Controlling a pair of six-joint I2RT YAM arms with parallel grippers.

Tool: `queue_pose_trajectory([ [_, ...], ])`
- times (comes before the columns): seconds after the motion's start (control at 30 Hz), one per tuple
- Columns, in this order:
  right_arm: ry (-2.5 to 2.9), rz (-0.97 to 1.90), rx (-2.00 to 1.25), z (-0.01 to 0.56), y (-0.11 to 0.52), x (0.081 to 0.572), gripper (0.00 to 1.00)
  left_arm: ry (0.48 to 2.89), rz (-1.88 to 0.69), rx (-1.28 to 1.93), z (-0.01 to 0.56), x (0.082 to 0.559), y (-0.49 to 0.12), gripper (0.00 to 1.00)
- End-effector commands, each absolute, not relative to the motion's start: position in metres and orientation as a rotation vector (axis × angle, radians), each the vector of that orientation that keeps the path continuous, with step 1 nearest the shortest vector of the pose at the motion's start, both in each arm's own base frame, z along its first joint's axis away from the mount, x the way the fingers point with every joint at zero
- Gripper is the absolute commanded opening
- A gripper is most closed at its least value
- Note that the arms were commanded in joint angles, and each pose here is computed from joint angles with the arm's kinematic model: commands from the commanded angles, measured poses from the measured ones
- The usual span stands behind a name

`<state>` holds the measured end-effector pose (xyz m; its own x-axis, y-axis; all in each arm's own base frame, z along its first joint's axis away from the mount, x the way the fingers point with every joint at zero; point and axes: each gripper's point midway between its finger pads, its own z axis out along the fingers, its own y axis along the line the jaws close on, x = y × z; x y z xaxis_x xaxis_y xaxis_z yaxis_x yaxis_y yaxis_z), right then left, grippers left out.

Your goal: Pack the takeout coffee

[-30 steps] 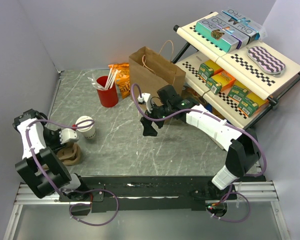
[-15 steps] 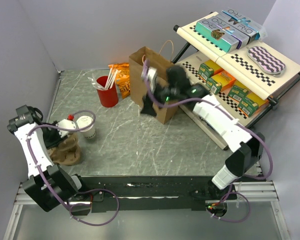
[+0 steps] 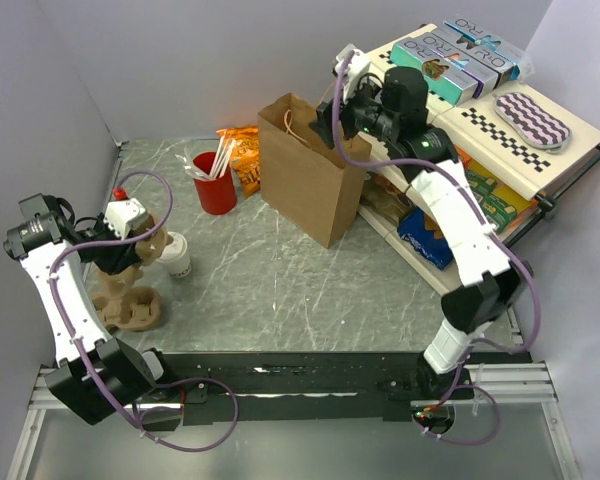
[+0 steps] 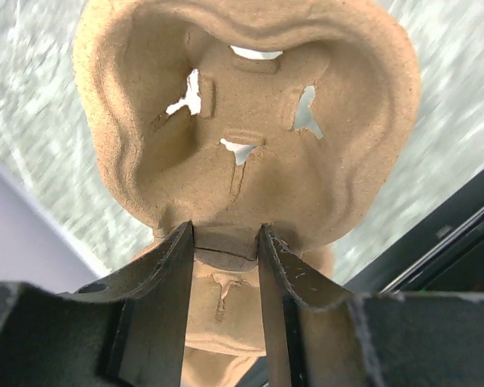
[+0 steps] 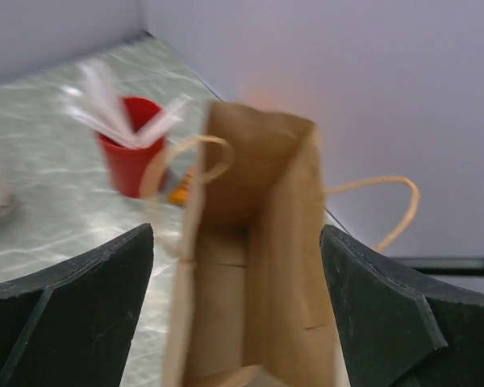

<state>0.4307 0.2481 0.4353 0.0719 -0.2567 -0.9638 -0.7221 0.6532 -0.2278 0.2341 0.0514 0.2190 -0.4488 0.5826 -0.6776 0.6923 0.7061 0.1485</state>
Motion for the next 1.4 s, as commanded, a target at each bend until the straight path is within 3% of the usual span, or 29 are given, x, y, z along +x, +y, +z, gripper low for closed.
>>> queue_pose_trajectory([
  [0.0,1.504,0.236,-0.776,0.434,0.223,0.478,0.89,2.063,-0.392,0.812,0.253,0.23,0.009,0.01],
  [0.3,1.592,0.187,-0.759,0.395,0.198,0.509,0.89,1.898,-0.614,0.704,0.297,0.229,-0.032,0.01],
  [0.57,1.632,0.214,-0.817,0.359,0.197,0.53,0.9,1.821,-0.731,0.802,0.314,0.22,-0.069,0.01],
  [0.77,1.641,0.233,-0.836,0.349,0.199,0.534,0.82,1.821,-0.795,0.808,0.316,0.215,-0.08,0.01],
  [1.07,1.638,0.322,-0.883,0.348,0.212,0.526,0.49,1.824,-0.841,0.815,0.317,0.218,-0.085,0.01],
  [1.37,1.614,0.399,-0.989,0.342,0.229,0.505,0.0,1.815,-0.66,0.949,0.313,0.223,-0.08,0.01],
])
